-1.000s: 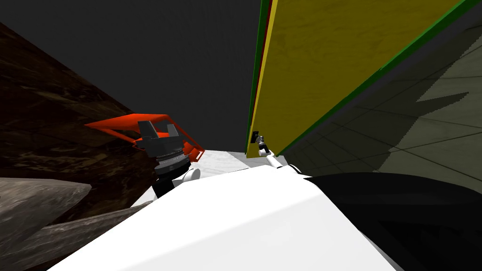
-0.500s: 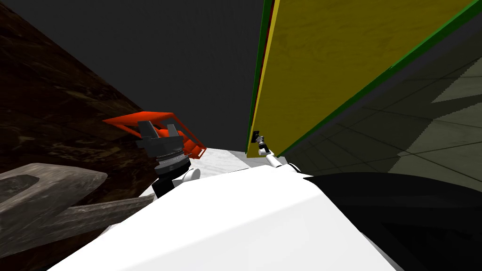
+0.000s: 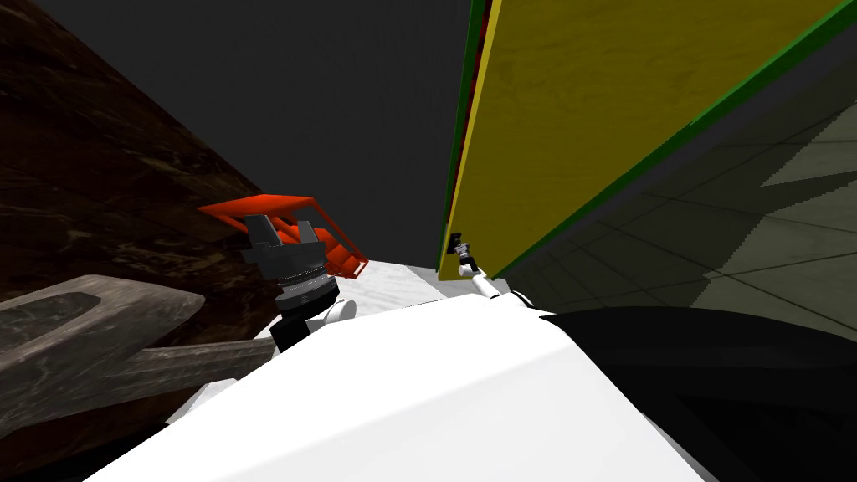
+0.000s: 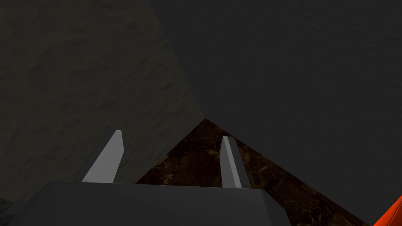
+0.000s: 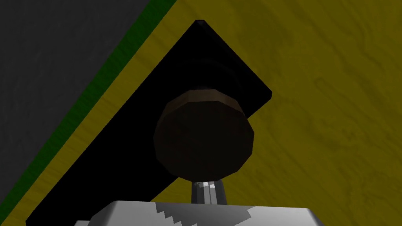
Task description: Pull the door open
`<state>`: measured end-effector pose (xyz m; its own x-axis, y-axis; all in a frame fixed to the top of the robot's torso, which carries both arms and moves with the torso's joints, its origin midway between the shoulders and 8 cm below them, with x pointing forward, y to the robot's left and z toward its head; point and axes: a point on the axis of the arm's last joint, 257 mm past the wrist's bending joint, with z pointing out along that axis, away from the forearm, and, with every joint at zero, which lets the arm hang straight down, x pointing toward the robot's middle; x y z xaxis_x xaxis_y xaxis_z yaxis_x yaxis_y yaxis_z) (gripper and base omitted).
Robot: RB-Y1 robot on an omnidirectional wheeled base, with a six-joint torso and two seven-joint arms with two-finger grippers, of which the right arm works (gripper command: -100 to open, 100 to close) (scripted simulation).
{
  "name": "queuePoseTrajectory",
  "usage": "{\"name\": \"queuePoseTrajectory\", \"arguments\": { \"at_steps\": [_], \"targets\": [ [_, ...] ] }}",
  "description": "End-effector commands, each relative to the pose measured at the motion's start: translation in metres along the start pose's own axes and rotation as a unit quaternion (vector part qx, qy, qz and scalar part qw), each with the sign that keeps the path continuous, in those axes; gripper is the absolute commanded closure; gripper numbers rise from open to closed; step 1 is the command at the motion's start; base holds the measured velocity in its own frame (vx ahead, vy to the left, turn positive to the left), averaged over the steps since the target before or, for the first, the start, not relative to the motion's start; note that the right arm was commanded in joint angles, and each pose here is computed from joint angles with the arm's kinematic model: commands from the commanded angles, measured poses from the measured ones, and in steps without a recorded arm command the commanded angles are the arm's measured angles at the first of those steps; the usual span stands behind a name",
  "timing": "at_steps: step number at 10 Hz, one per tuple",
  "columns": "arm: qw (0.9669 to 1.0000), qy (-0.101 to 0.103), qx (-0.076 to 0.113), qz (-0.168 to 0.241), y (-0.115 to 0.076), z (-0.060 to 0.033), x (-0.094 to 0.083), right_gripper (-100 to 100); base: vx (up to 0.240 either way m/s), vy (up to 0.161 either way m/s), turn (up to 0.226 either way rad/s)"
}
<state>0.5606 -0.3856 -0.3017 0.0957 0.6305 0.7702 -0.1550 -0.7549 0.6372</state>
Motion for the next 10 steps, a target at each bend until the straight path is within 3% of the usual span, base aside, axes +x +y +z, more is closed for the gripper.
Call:
{"name": "queuePoseTrajectory", "arguments": {
  "at_steps": [1, 4, 6, 8, 10],
  "targets": [
    [0.9992, 0.005, 0.001, 0.040, -0.007, 0.0026, 0.011, -100, -0.132, -0.036, -0.038],
    [0.9943, 0.002, 0.002, 0.107, -0.016, 0.0028, 0.019, -100, -0.107, -0.039, -0.023],
    [0.9879, 0.000, 0.003, 0.155, -0.023, 0.0028, 0.025, -100, -0.090, -0.024, -0.001],
    [0.9792, -0.002, 0.005, 0.203, -0.030, 0.0027, 0.031, -100, -0.082, -0.016, 0.015],
    [0.9792, -0.002, 0.005, 0.203, -0.030, 0.0027, 0.031, -100, -0.040, -0.005, 0.012]
  ]
}}
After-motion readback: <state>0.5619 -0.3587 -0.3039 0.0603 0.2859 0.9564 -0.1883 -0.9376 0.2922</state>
